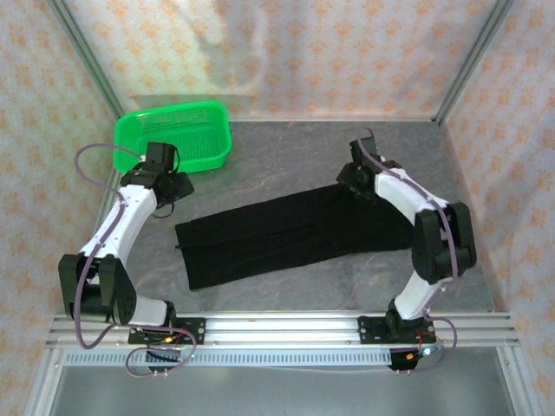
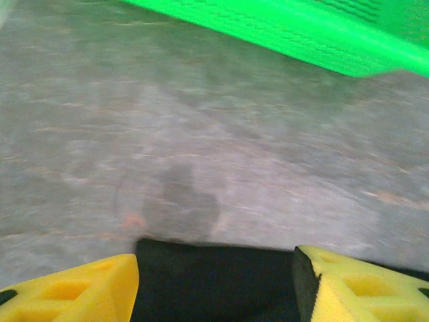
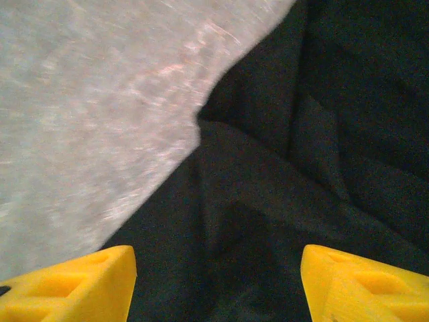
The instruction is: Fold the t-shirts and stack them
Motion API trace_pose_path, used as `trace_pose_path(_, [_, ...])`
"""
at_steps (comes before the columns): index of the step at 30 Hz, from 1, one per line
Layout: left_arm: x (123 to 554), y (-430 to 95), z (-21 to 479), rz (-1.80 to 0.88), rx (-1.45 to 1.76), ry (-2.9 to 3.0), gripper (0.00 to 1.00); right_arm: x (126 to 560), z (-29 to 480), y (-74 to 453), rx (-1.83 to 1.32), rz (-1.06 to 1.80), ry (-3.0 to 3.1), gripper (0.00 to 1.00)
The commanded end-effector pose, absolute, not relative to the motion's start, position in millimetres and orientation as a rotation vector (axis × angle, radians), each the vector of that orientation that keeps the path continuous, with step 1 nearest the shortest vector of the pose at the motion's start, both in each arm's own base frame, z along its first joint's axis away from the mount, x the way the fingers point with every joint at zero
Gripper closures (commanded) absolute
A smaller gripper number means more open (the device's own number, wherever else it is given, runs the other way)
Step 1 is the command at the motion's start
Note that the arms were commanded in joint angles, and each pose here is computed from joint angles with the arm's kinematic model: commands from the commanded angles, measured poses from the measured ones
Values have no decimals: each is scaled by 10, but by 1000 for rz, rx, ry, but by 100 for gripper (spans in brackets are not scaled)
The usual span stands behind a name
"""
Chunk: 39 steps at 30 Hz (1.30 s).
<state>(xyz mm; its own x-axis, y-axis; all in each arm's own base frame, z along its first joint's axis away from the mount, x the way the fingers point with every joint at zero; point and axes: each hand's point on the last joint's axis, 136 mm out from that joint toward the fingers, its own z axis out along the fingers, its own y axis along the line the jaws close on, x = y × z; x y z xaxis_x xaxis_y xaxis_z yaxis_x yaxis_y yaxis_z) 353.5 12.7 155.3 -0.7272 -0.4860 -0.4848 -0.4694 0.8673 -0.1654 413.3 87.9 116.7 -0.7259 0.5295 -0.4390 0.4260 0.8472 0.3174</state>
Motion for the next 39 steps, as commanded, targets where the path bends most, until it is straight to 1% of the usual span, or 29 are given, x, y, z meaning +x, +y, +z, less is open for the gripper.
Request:
trace_pose_path(1, [3546,-239,1411,-109,-500,2660,37,3828,1385,858,729,291,2523,34])
trace_pose_path(3, [3587,-379,1387,-121,-411,2692,38,3623,1384,824,781,310,2524,33])
trace_pose_path(5, [3643,-544,1375,-191,-327,2705,38,3426,1351,785,841,324,2519,32])
trace_pose_path(7, [3678,-676,1319,-245,-251,2729,38,3218,1230,717,924,312,2521,30])
trace_pose_path(9, [3673,-755,1198,-258,-175,2797,42,3048,1029,683,1012,314,2529,29])
trace_pose_path(13, [3629,-741,829,-193,-118,2928,53,2937,652,662,1089,299,2542,29])
trace_pose_path(16, [3591,-662,546,-123,-127,2990,60,3040,489,663,1081,261,2558,30])
trace_pose_path(18, [3518,-548,352,-90,-216,3037,65,3148,409,643,1081,208,2568,31])
trace_pose_path(19, [3477,-484,281,-95,-279,3048,66,3203,378,624,1082,177,2568,31])
trace_pose_path(21, [3367,-386,150,-101,-378,3055,67,3325,297,598,1090,118,2570,32])
trace_pose_path(23, [3238,-310,38,-50,-409,3091,67,3442,225,573,1110,56,2573,33])
trace_pose_path(26, [3075,-329,-44,-64,-449,3130,67,3735,179,556,1118,-29,2562,33])
trace_pose_path(29, [2920,-315,-23,-52,-515,3143,67,4150,167,637,1113,-43,2555,34])
trace_pose_path(33, [2655,-518,-26,-172,-566,3187,66,4913,249,907,1050,46,2546,34])
trace_pose_path(37, [2405,-717,-21,-305,-640,3210,67,5565,244,1248,932,169,2576,34])
trace_pose_path(39, [2269,-777,-8,-339,-662,3215,66,5867,264,1482,847,294,2577,34])
